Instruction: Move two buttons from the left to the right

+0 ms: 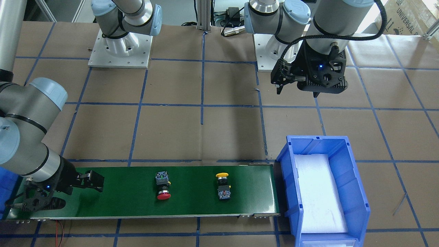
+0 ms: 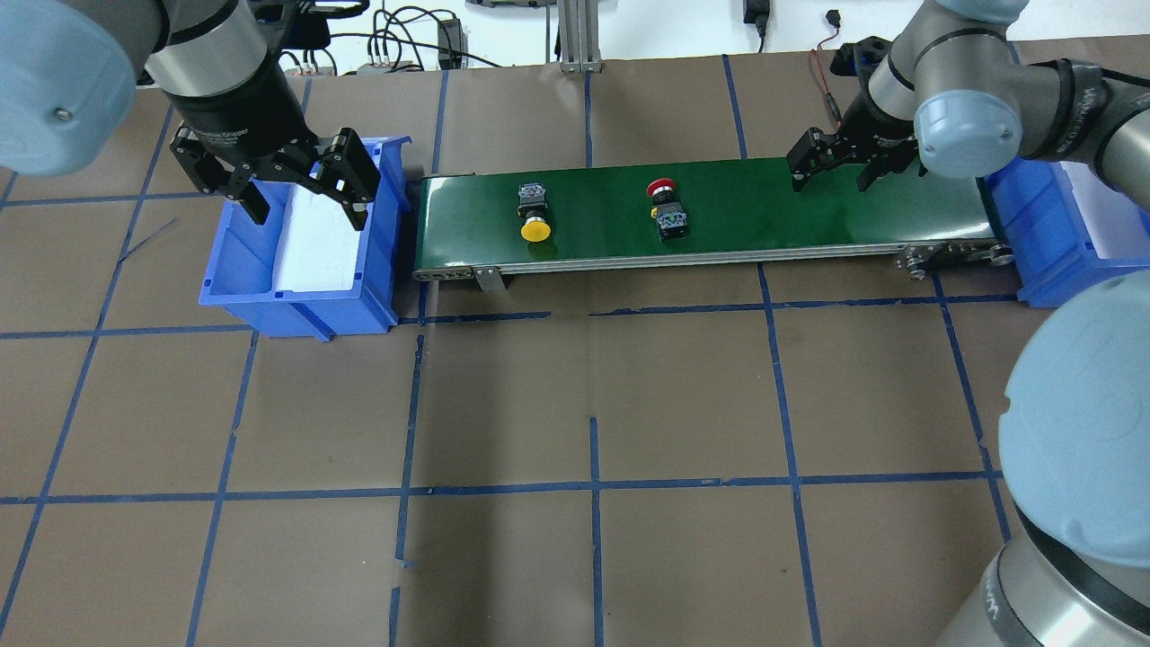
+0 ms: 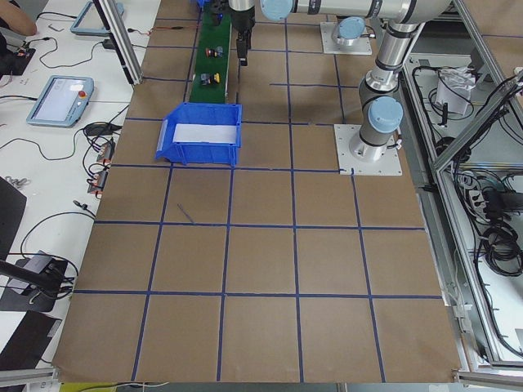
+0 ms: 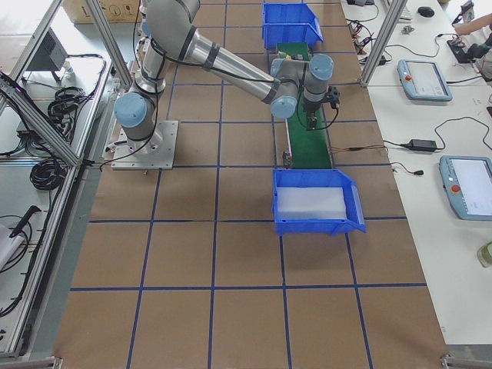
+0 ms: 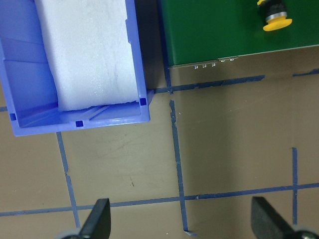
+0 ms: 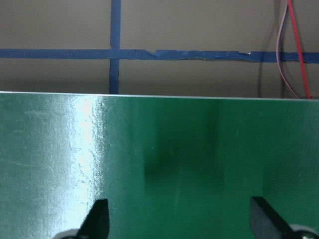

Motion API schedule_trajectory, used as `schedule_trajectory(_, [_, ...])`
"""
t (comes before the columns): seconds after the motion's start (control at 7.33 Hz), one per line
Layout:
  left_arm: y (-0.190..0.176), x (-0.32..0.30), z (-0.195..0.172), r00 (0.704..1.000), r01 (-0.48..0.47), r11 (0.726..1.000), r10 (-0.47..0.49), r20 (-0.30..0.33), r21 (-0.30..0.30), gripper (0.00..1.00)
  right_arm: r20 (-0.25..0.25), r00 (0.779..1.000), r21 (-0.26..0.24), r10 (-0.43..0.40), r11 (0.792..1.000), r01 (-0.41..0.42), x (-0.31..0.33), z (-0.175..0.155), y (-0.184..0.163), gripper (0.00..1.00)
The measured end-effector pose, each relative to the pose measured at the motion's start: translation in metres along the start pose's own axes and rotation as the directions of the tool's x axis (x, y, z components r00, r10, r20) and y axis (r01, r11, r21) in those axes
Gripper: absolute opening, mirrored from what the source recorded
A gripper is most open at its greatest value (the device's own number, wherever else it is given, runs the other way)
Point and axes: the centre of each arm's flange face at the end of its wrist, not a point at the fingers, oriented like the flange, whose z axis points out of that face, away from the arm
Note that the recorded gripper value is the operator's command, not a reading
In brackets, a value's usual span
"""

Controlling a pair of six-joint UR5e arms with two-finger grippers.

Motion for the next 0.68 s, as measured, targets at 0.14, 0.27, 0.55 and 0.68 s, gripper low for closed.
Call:
schedule_trajectory(0.14, [0.0007, -0.0008, -0.0013, 1.000, -0.001, 1.000, 0.001, -0.001, 0.000, 1.00, 0.000, 1.000, 0.000, 0.000, 1.000, 0.000, -0.0001, 0.0001, 0.0000, 1.00])
schedule_trajectory(0.27, [0.0016, -0.0012, -0.0027, 1.000, -0.001, 1.000, 0.001, -0.001, 0.002, 1.00, 0.001, 1.000, 0.001, 0.000, 1.000, 0.000, -0.0001, -0.0001, -0.0002, 1.00])
schedule_trajectory(0.55, [0.0020, -0.0027, -0.0039, 1.000, -0.001, 1.000, 0.001, 0.000, 0.005, 1.00, 0.018, 1.000, -0.004, 0.006, 1.000, -0.006, -0.0019, 0.0013, 0.0015, 1.00])
schedule_trajectory(0.68, [0.0023, -0.0033, -0.0043, 1.000, -0.001, 1.000, 0.001, 0.002, 0.006, 1.00, 0.034, 0.999, -0.002, 0.010, 1.000, -0.010, -0.0038, 0.0001, 0.0018, 0.99])
